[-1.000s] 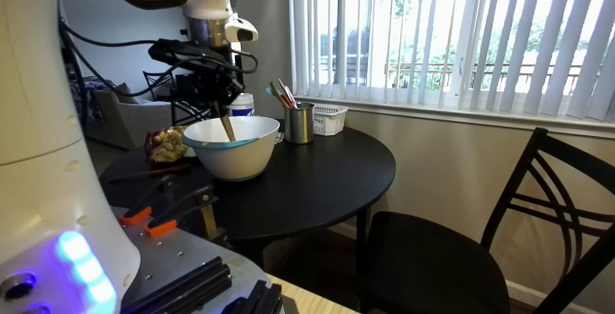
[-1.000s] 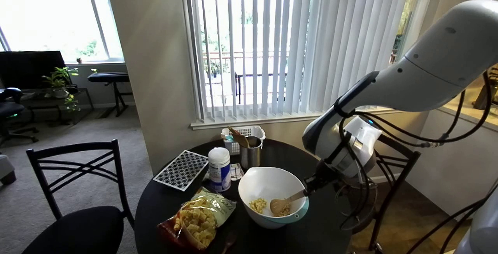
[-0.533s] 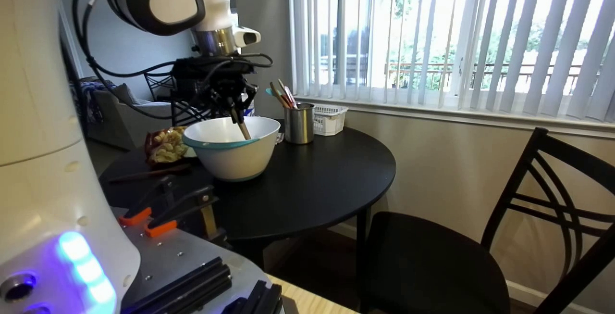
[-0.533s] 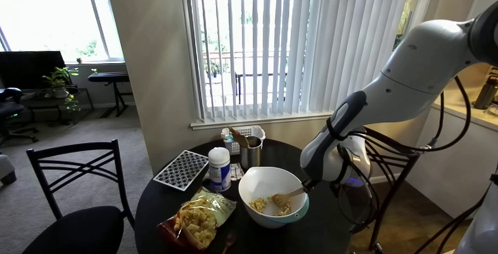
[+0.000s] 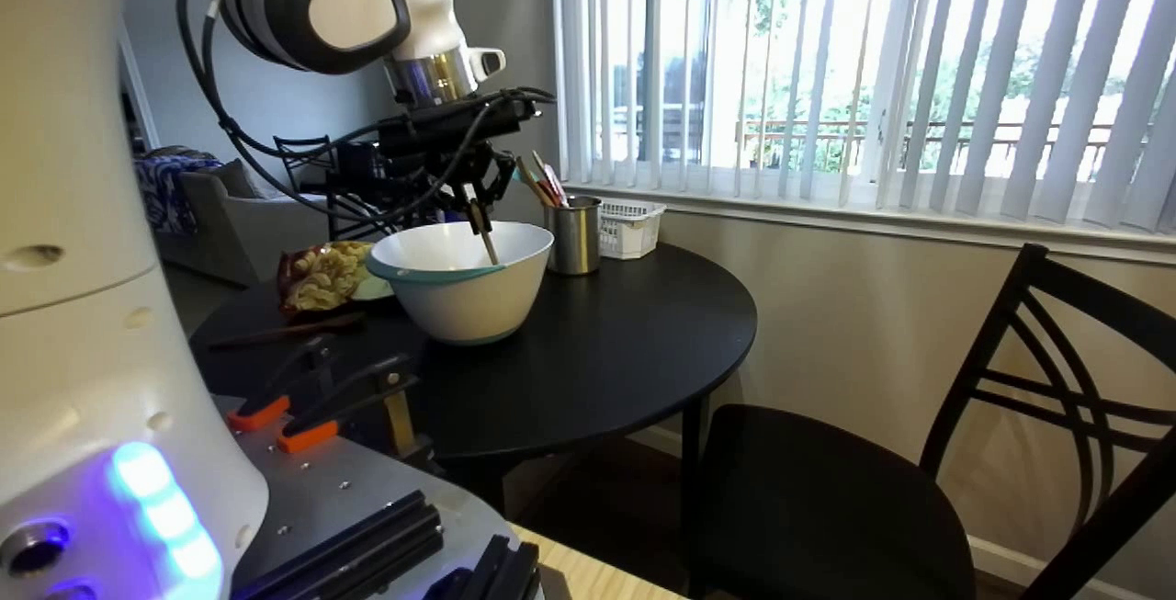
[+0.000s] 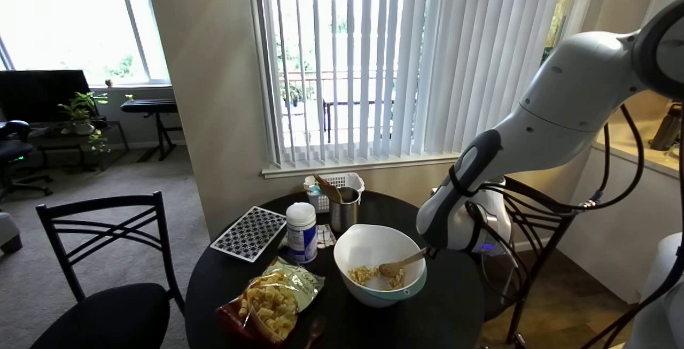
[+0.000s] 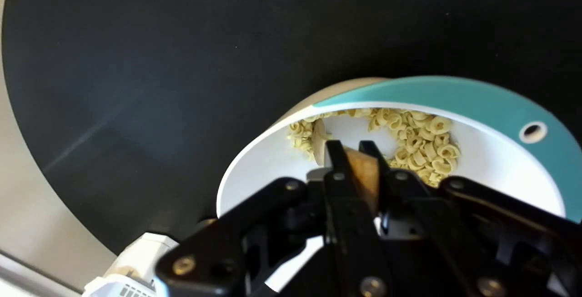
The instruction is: Mix the substance in the white bowl with the wooden spoon in the white bowl
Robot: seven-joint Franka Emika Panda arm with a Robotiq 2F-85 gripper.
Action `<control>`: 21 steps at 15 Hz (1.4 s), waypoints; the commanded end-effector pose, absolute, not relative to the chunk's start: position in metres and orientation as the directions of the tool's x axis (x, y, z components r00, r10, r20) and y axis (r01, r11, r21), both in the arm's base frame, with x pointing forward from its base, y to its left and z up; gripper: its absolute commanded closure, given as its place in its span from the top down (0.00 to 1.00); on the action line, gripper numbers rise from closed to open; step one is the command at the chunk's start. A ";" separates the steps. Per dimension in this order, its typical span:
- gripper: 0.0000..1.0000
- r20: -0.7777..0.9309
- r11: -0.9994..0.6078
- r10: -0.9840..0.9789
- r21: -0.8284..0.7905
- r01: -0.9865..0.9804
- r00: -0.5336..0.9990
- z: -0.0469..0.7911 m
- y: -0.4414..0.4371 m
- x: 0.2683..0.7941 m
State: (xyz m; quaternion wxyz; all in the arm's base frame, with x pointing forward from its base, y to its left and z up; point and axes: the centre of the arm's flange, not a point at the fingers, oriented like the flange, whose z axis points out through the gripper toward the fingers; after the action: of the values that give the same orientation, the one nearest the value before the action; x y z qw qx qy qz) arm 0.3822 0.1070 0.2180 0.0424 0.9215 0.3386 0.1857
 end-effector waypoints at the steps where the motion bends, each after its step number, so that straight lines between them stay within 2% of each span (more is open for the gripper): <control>1: 0.03 0.232 -0.645 0.764 0.310 0.698 0.603 0.291 0.124 0.381; 9: 0.03 0.089 -0.373 0.926 0.368 0.852 0.367 0.292 0.137 0.387; 17: 0.03 -0.061 -0.054 0.994 0.437 0.898 0.089 0.305 0.156 0.396; 18: 0.03 -0.062 -0.040 0.995 0.444 0.895 0.075 0.310 0.160 0.399; 19: 0.11 0.004 -0.114 0.992 0.435 0.893 0.125 0.245 0.145 0.411; 21: 0.11 -0.004 -0.088 0.995 0.453 0.887 0.101 0.256 0.155 0.416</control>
State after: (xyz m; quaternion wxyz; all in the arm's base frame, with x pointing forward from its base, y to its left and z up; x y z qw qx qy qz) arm 0.4158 0.1550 0.2565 0.1742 0.7211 0.6524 0.1551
